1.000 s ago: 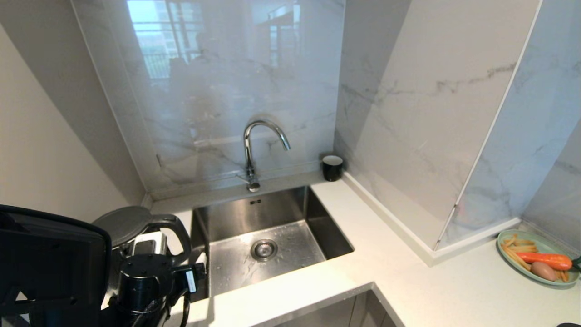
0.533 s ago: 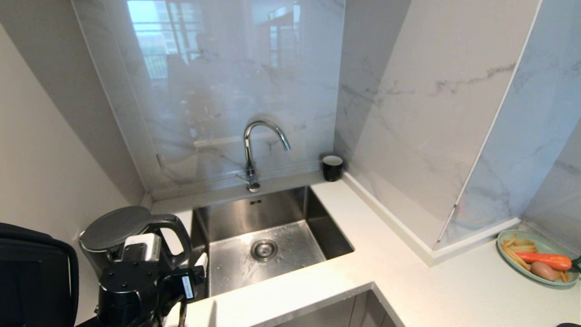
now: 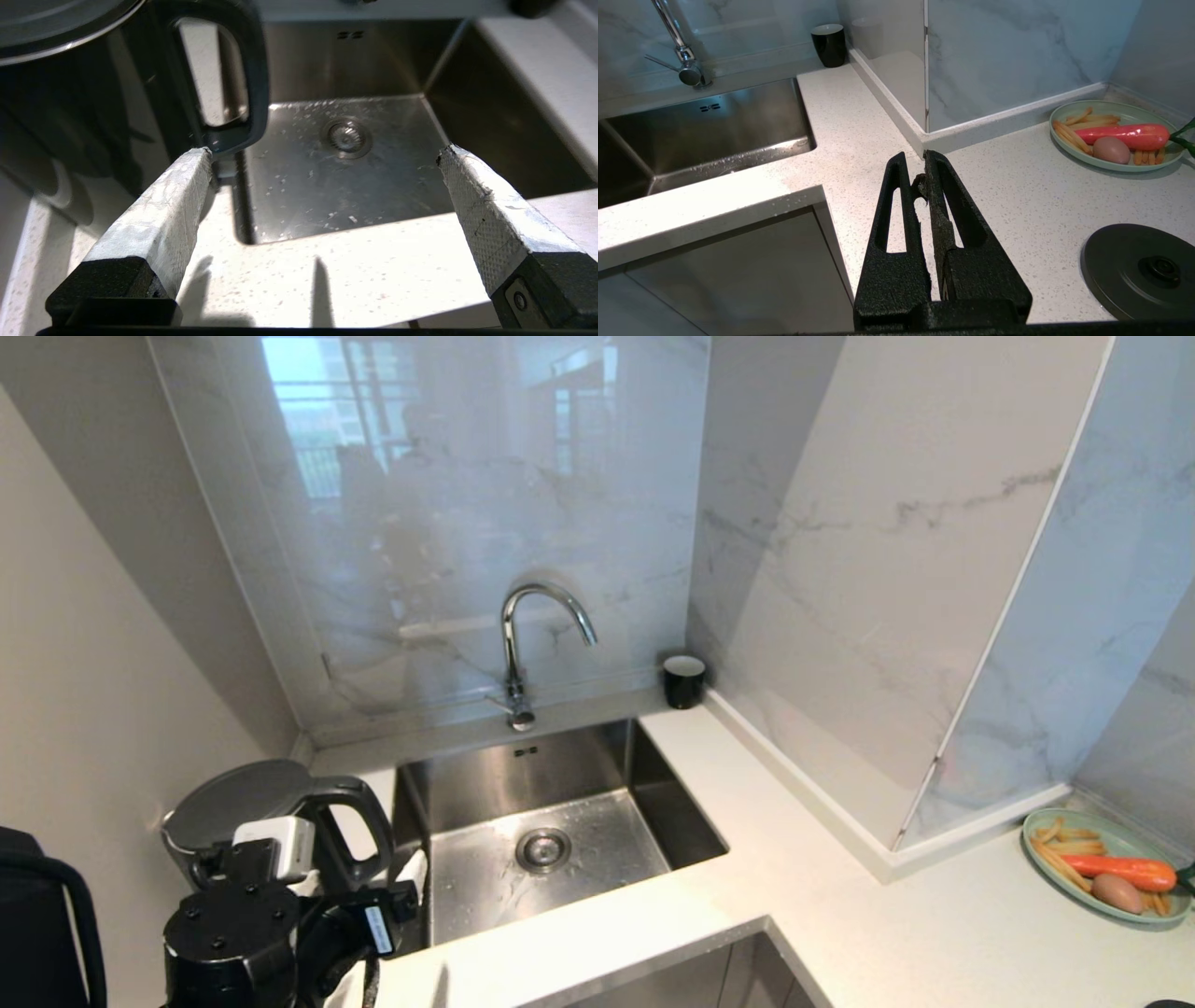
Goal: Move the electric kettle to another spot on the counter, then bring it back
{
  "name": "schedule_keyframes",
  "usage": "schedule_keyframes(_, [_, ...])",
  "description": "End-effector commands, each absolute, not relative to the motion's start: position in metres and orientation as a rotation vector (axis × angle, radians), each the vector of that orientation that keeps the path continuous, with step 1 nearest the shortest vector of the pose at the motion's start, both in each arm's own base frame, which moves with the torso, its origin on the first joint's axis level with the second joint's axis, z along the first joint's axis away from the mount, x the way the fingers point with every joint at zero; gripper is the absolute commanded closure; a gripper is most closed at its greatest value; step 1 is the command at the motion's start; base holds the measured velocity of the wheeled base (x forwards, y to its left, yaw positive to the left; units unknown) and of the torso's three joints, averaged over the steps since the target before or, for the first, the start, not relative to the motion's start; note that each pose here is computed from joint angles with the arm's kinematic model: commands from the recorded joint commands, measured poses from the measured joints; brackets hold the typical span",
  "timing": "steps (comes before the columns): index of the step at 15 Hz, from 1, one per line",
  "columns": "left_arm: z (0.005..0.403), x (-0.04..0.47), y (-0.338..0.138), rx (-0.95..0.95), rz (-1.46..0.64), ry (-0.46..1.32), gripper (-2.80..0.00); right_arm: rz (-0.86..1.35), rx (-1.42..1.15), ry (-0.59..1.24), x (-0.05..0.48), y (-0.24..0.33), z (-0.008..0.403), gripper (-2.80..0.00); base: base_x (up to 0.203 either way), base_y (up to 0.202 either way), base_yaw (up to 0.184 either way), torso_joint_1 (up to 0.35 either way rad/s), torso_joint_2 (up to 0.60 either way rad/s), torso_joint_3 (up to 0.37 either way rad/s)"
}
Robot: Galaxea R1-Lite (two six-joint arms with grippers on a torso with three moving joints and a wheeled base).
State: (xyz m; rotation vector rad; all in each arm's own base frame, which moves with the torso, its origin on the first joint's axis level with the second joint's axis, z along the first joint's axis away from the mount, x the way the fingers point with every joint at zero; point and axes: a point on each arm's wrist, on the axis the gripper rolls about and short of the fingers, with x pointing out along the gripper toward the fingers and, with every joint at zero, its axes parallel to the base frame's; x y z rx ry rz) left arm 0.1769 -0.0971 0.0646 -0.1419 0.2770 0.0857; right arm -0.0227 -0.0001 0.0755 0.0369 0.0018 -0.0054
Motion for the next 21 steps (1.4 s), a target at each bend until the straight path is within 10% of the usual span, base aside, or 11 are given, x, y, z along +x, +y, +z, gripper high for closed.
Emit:
schedule_keyframes(1, [0.08, 0.167, -0.104, -0.174, 0.033, 0.211, -2.8, -0.006, 0.037, 0.001, -0.023, 0.0, 0.076, 0.0, 0.0, 0.0, 0.0, 0.0, 0.0, 0.0])
schedule_keyframes(11, [0.084, 0.163, -0.106, -0.154, 0.037, 0.19, -2.8, -0.006, 0.037, 0.001, -0.023, 0.0, 0.076, 0.0, 0.0, 0.0, 0.0, 0.0, 0.0, 0.0])
schedule_keyframes(12, [0.086, 0.163, -0.105, -0.144, 0.033, 0.184, -2.11, -0.005, 0.037, 0.001, -0.023, 0.0, 0.076, 0.0, 0.0, 0.0, 0.0, 0.0, 0.0, 0.0])
schedule_keyframes(13, [0.087, 0.163, -0.105, -0.139, 0.036, 0.176, 0.0, -0.005, 0.037, 0.001, -0.023, 0.0, 0.076, 0.0, 0.0, 0.0, 0.0, 0.0, 0.0, 0.0])
schedule_keyframes(21, [0.106, 0.156, -0.097, -0.129, 0.042, 0.096, 0.0, -0.006, 0.037, 0.001, -0.023, 0.0, 0.076, 0.0, 0.0, 0.0, 0.0, 0.0, 0.0, 0.0])
